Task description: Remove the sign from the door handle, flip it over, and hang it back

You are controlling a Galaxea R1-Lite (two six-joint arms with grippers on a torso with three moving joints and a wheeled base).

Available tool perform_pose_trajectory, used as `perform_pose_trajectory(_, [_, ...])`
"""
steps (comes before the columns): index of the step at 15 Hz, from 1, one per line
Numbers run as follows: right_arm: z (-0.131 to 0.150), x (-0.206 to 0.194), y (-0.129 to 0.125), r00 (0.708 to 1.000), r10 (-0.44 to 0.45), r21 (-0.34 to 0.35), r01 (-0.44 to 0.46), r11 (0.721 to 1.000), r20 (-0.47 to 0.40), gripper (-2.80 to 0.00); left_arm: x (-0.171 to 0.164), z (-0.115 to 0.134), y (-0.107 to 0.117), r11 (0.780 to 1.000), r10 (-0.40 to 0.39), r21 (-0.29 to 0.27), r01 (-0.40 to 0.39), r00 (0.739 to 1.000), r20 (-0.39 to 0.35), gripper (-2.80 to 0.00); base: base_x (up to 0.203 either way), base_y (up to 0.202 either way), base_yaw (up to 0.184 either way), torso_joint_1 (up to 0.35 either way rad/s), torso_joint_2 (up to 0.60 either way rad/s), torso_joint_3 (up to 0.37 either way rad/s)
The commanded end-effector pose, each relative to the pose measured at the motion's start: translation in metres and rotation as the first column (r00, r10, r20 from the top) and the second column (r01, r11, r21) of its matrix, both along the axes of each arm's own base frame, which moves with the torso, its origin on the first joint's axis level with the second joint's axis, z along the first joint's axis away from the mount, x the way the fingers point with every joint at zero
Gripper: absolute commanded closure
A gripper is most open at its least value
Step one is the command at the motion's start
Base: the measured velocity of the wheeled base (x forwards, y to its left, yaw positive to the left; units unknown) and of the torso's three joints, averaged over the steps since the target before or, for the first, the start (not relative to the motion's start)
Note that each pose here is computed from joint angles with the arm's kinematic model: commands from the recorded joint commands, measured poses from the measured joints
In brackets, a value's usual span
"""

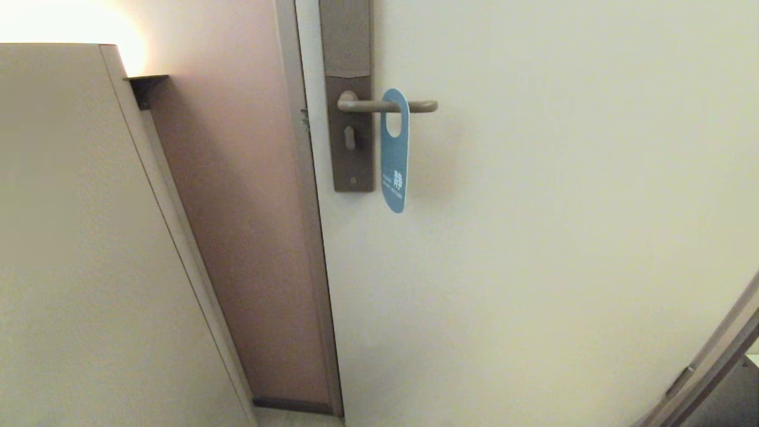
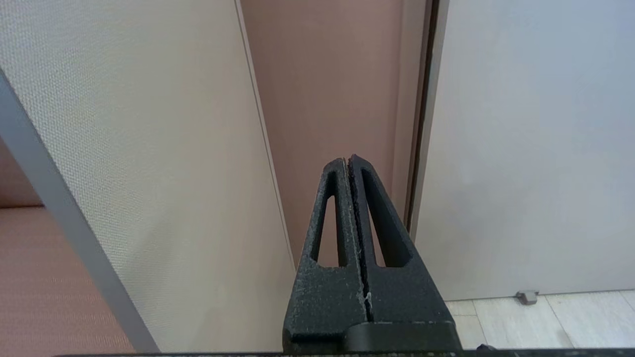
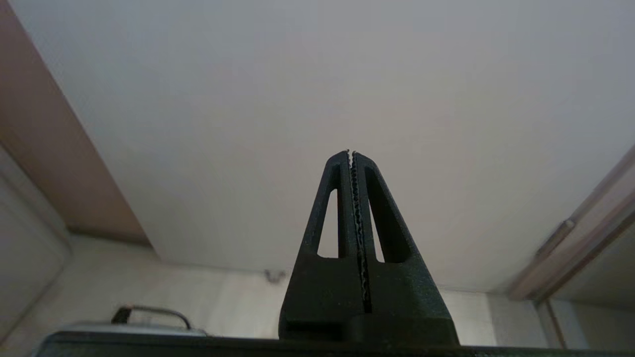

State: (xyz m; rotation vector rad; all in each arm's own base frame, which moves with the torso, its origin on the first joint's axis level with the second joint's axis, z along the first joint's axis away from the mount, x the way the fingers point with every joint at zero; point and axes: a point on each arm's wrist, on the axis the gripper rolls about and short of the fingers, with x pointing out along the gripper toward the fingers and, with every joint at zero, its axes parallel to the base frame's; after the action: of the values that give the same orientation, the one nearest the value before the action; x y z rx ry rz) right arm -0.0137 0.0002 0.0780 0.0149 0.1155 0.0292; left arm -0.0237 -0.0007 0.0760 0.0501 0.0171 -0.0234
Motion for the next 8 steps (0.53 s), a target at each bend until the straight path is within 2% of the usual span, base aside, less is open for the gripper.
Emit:
perform_pose_trajectory(1, [-0.0013,-0.0050,0.0000,0.998,-0.003,-0.008,0.004,1.000,0.063,0.00,0.0001,0.0000,0.0000,1.000,0.000,0.000,0.000,1.000,-0.002,0.00,0.000,0.000,0.000,0.000,0.00,0.000])
perform_pose_trajectory(4, [-0.0024,-0.0091,-0.0001,0.993,-0.007,-0.001,0.007,1.000,0.116,0.00,0.0000,-0.0001,0.0000,1.000,0.000,0.000,0.000,1.000,-0.001,0.00,0.000,0.000,0.000,0.000,0.00,0.000])
perform_pose_trajectory(8, [-0.0024,-0.0091,-0.0001,0.993,-0.007,0.001,0.007,1.000,0.117,0.00,0.0000,-0.0001,0.0000,1.000,0.000,0.000,0.000,1.000,-0.001,0.00,0.000,0.000,0.000,0.000,0.00,0.000])
